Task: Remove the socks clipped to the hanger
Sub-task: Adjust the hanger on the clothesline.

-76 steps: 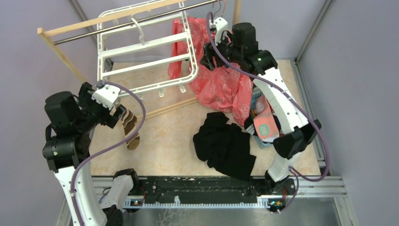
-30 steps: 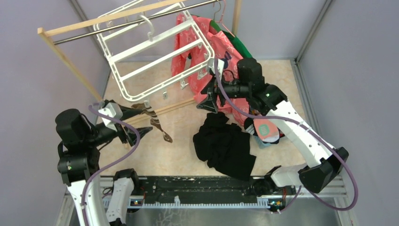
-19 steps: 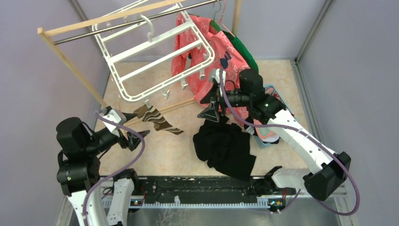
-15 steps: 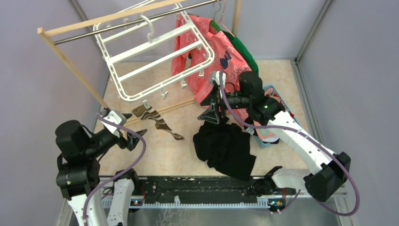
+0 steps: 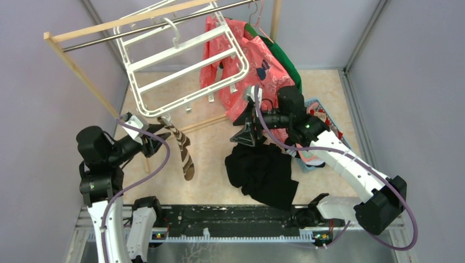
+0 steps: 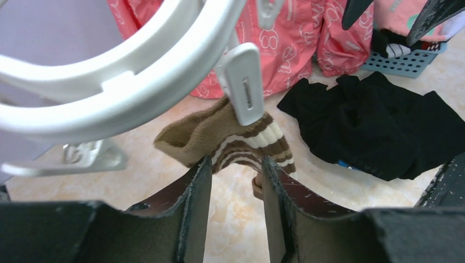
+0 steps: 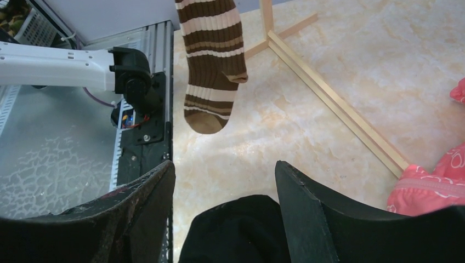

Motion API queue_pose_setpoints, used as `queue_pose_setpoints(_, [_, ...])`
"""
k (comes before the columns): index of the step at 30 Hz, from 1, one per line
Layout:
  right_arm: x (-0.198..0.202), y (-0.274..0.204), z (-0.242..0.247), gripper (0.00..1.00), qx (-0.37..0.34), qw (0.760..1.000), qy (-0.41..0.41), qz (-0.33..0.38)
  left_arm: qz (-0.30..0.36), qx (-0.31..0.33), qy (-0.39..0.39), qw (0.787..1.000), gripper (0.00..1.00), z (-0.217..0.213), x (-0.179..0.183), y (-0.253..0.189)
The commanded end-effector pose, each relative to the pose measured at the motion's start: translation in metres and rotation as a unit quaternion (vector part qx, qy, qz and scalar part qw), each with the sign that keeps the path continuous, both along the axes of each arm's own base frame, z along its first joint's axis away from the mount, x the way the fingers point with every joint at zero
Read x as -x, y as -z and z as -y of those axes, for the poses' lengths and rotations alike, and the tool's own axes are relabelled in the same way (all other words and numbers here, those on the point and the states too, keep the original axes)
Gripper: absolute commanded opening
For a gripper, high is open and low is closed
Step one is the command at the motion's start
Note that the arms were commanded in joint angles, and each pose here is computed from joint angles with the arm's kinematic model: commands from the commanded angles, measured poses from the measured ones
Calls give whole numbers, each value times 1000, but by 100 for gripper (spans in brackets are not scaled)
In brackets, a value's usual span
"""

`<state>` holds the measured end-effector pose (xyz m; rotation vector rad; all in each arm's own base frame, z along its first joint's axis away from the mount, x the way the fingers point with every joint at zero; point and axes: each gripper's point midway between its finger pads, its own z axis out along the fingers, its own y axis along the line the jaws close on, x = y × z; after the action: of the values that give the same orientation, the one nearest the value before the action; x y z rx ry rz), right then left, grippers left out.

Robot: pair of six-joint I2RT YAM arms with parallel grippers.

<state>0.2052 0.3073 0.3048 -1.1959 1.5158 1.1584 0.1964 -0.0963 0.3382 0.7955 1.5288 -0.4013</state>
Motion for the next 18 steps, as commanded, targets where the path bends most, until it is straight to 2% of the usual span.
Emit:
queue_pose_setpoints(1, [7,-20,-1,68,-27,999,-13,30,36,36,65,997,40,19,3,-17])
queue_pose_setpoints(11, [7,-20,-14,67,-36,999,-31,15,3,87,112,990,2,33,12,-11])
queue_pose_setpoints(18, [15,-23,-37,67,-40,998,-53,23,-27,126,155,979,0,43,25,-12])
